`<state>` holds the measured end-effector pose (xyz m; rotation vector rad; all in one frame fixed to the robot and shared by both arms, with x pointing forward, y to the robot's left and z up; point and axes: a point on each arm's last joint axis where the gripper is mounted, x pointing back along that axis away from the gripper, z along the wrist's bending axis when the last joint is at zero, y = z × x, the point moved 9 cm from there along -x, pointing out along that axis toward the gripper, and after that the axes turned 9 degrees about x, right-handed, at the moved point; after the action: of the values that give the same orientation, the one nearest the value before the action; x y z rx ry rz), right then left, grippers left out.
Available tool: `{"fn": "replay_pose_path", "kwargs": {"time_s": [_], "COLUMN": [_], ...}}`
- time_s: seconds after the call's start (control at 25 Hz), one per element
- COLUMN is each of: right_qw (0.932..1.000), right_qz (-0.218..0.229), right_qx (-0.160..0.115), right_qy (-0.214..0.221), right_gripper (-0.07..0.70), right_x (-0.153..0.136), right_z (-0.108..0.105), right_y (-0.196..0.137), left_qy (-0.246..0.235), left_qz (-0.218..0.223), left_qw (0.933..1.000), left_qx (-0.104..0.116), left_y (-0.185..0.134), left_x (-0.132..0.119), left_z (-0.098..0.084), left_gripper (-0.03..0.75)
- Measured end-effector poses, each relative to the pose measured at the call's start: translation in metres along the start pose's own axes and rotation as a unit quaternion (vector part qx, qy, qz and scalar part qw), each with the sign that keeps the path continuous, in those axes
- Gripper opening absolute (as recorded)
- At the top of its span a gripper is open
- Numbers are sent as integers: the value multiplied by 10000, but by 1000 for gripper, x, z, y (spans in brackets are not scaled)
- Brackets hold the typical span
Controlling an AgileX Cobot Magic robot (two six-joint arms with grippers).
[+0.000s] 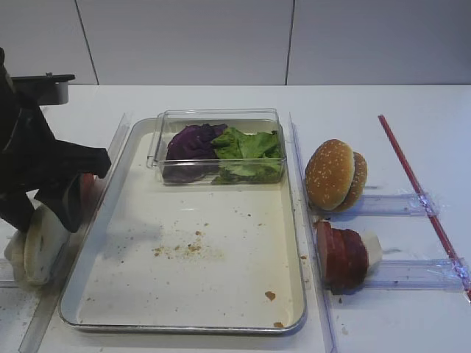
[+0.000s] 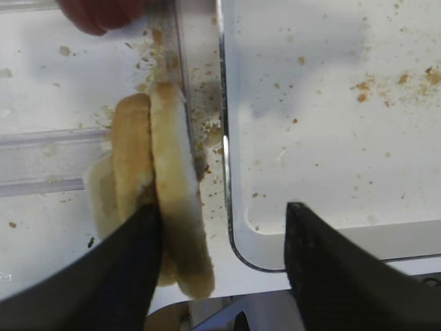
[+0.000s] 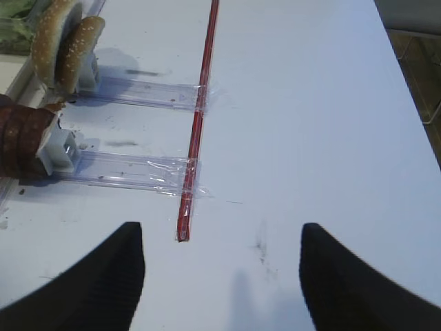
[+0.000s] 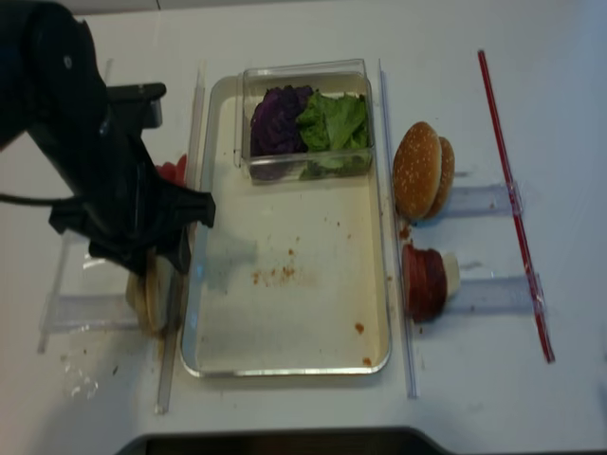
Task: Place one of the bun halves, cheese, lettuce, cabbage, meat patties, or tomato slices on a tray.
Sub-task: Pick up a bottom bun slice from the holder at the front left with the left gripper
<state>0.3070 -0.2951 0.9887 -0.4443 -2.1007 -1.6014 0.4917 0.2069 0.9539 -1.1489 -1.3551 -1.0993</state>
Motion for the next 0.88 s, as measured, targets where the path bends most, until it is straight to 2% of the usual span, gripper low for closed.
{"fn": "replay_pose_path", "kwargs": {"time_s": [0.16,0.44,0.72,0.88], "right_qw": [10000,10000,10000,10000], "right_qz": [0,0,0,0], "right_qx": [0,0,0,0], "right_qy": [0,0,0,0], "right_gripper": [506,506,506,506], "right_x": [0,0,0,0], "right_z": [0,0,0,0], "right_y": [0,0,0,0], "left_qy": [8,104,231,252], "left_qz": [17,-23,-76,-76], "left_qw": [10000,9999,9996,9996], "left_qx": [33,82,143,136], "left_y": [1,4,5,6], "left_x": [-1,-1,-1,-2], "left_z": [-1,2,7,8], "left_gripper": [365,246,211,158]}}
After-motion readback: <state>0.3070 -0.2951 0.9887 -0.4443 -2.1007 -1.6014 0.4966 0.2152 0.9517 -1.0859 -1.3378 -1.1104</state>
